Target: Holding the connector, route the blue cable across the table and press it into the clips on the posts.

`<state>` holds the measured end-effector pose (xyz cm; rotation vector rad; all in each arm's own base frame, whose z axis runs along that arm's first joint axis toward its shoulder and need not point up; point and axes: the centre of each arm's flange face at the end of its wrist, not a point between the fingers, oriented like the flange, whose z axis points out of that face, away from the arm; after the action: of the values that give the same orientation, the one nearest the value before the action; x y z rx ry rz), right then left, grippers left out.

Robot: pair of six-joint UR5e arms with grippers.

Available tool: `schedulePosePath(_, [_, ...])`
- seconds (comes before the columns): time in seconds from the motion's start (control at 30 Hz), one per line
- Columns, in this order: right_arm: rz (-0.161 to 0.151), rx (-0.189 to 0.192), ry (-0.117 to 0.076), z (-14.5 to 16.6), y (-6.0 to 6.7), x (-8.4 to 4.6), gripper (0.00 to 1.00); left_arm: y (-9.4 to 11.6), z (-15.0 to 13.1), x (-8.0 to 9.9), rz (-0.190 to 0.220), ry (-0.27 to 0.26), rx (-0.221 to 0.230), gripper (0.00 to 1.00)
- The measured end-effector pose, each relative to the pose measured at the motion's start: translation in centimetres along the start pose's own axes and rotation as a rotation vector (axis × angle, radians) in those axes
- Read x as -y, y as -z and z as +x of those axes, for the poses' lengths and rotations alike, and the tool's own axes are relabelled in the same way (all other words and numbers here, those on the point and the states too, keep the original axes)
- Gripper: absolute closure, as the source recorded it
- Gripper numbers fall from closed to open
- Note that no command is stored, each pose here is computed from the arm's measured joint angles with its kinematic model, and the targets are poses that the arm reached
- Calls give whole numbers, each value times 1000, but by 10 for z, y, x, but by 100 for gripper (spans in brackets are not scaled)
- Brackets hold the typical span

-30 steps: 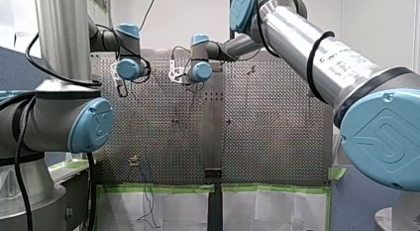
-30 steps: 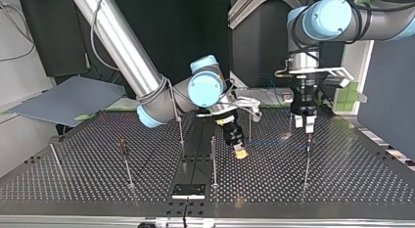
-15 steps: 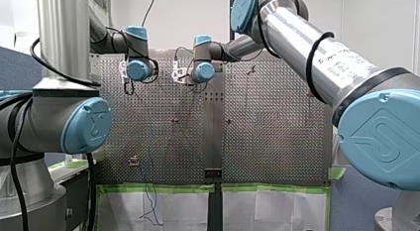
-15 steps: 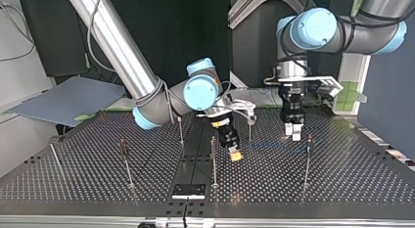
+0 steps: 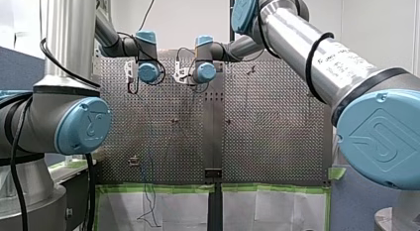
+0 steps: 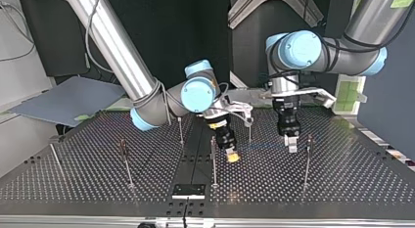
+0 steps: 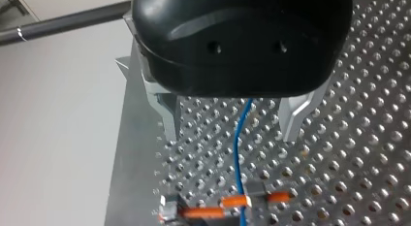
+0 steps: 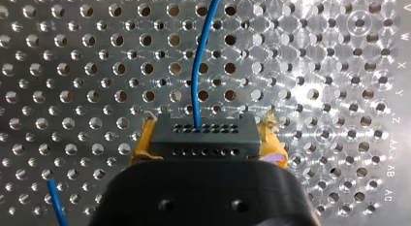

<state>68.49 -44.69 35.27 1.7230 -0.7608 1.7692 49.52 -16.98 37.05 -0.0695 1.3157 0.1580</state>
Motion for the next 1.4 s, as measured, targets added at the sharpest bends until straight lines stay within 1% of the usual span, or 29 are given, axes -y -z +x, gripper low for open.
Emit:
schedulePosePath(0.13, [-3,2,1,-1,-1,-3,100,-5,10,3,-28,-13,-16,0])
schedulePosePath(0.27, [-4,2,1,-2,-1,-4,100,-11,19,8,-52,-16,-22,0])
schedulePosePath(0.4, [-4,3,2,-2,-2,-5,100,-18,24,13,-67,-4,-11,0])
schedulePosePath(0.53, [-5,4,2,-3,-2,-5,100,-25,19,15,-83,8,11,0])
schedulePosePath(0.67, [-4,4,2,-3,-2,-5,100,-28,15,15,-87,13,21,0])
schedulePosePath(0.9, [-5,4,2,-3,-2,-6,100,-29,15,14,-89,14,19,0])
schedulePosePath(0.97, [-5,4,2,-3,-2,-6,100,-30,14,14,-90,17,20,24])
schedulePosePath(1.0, [-5,4,2,-3,-2,-6,100,-30,14,14,-90,19,20,24])
schedulePosePath(1.07, [-5,5,2,-3,-2,-6,100,-30,14,14,-91,23,22,57])
schedulePosePath(1.1, [-5,5,2,-3,-2,-6,100,-30,14,14,-91,24,22,57])
schedulePosePath(1.13, [-6,6,2,-4,-2,-6,100,-30,14,14,-91,26,23,68])
schedulePosePath(1.17, [-6,6,2,-4,-2,-6,100,-30,14,14,-92,28,25,82])
schedulePosePath(1.2, [-6,7,2,-4,-2,-6,100,-30,14,14,-92,30,26,82])
schedulePosePath(1.23, [-6,7,2,-4,-2,-6,100,-30,13,15,-92,32,28,86])
schedulePosePath(1.27, [-6,7,2,-4,-2,-6,100,-30,13,15,-92,34,28,98])
schedulePosePath(1.3, [-6,8,2,-4,-2,-6,100,-30,13,15,-92,34,28,98])
schedulePosePath(1.33, [-6,9,2,-4,-2,-6,100,-30,13,15,-93,35,28,100])
schedulePosePath(1.4, [-5,9,2,-5,-2,-6,100,-30,13,14,-100,36,28,100])
